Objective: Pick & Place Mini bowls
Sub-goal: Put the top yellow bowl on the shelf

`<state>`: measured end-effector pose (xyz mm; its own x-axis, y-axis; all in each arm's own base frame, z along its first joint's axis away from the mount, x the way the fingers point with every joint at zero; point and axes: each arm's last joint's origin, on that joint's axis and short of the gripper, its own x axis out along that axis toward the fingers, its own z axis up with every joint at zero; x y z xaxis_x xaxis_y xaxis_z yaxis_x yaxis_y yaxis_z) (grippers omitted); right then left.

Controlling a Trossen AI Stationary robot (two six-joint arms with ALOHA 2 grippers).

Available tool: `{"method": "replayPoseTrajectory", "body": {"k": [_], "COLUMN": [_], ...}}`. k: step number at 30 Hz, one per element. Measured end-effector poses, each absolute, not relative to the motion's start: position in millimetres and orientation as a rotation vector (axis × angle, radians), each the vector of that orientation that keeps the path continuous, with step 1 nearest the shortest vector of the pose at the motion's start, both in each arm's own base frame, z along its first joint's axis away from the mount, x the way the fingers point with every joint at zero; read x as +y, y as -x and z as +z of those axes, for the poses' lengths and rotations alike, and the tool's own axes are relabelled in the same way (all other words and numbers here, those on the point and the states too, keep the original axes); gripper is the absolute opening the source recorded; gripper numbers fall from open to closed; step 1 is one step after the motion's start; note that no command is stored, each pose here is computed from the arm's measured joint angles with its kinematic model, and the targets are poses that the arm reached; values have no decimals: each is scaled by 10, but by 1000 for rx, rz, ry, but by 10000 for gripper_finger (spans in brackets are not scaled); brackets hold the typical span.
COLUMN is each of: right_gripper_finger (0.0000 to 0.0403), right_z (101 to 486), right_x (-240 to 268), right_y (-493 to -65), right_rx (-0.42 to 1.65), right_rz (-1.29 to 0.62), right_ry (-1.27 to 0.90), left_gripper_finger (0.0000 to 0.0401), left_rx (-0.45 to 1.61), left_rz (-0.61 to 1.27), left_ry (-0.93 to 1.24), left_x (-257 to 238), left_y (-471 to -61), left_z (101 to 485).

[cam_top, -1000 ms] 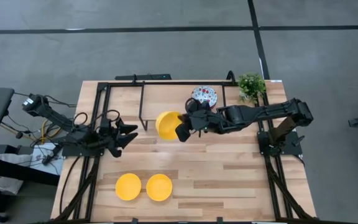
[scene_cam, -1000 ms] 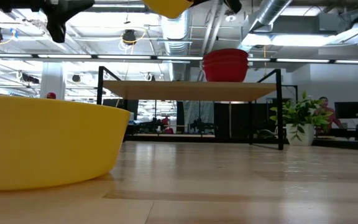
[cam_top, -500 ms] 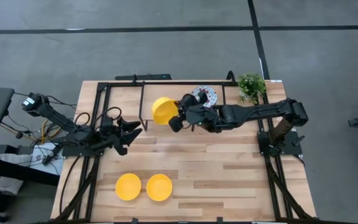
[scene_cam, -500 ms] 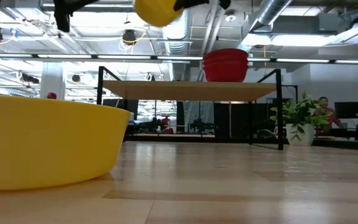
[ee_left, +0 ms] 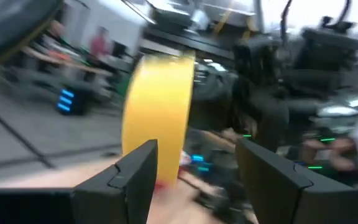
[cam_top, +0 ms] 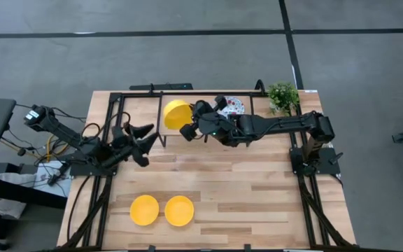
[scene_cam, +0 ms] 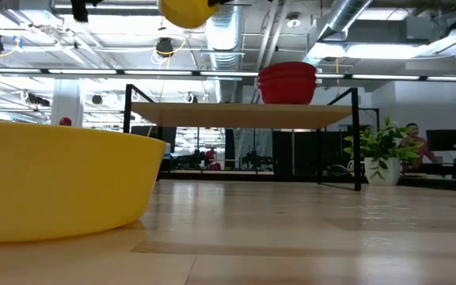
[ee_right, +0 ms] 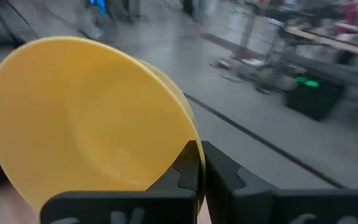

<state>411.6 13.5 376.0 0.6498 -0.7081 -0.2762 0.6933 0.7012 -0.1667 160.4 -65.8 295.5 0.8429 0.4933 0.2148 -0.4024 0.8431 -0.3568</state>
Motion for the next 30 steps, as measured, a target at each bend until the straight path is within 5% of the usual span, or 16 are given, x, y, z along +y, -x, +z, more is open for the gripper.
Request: {"method": "replayPoseTrajectory", "body": {"k": [11,30], "right_gripper_finger": [0,0], "right_z": [3699,3780], "right_x": [124,109], "right_y": [-4213,-4259], "right_rx": [361,266], "right_rz": [-986,-966], "right_ry": [166,93], "left_gripper_finger": [214,214], "left_rx": [-59,-56], "left_rz": [895,925], "left_ry": [-15,-51], "left_x": [-821,-752], "left_y": [-1893,-2086], "left_z": [3229,3183]}}
